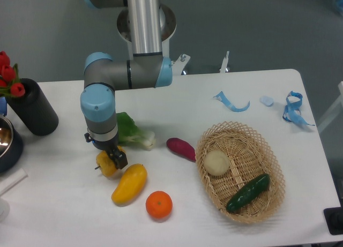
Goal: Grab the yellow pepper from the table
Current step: 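Lower the gripper onto the yellow bell pepper and close on it, then lift the held pepper and carry it toward the wicker basket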
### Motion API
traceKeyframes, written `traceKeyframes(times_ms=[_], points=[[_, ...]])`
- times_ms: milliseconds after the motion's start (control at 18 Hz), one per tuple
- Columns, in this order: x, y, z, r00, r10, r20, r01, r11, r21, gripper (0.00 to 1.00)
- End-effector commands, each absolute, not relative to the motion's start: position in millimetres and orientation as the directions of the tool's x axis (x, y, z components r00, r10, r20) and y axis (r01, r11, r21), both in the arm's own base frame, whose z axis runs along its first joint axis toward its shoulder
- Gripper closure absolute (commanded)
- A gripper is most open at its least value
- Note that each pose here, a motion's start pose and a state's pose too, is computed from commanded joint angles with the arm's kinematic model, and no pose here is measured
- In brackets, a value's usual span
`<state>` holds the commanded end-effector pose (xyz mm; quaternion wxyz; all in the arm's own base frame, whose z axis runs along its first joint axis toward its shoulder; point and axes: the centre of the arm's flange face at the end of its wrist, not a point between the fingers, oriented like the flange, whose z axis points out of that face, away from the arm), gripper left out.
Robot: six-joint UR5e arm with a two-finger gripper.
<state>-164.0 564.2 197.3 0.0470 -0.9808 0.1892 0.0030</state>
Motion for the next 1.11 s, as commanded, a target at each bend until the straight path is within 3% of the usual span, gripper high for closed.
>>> traceKeyframes(times_ms=[222,444,778,1111], points=[[-166.8,565.9,203.9,0.929,-0.368,-0.034,-0.369,-0.924,-0.101,0.64],[-172.8,567.4,212.5,0.931,-0.361,-0.047,-0.364,-0.925,-0.111,0.66],[-186.0,556.1,279.7,0.941,-0.310,-0.134,-0.331,-0.925,-0.187,0.66],[-258.2,526.1,376.8,0.977,-0.003,-0.215,-0.078,-0.938,-0.338,0.66]])
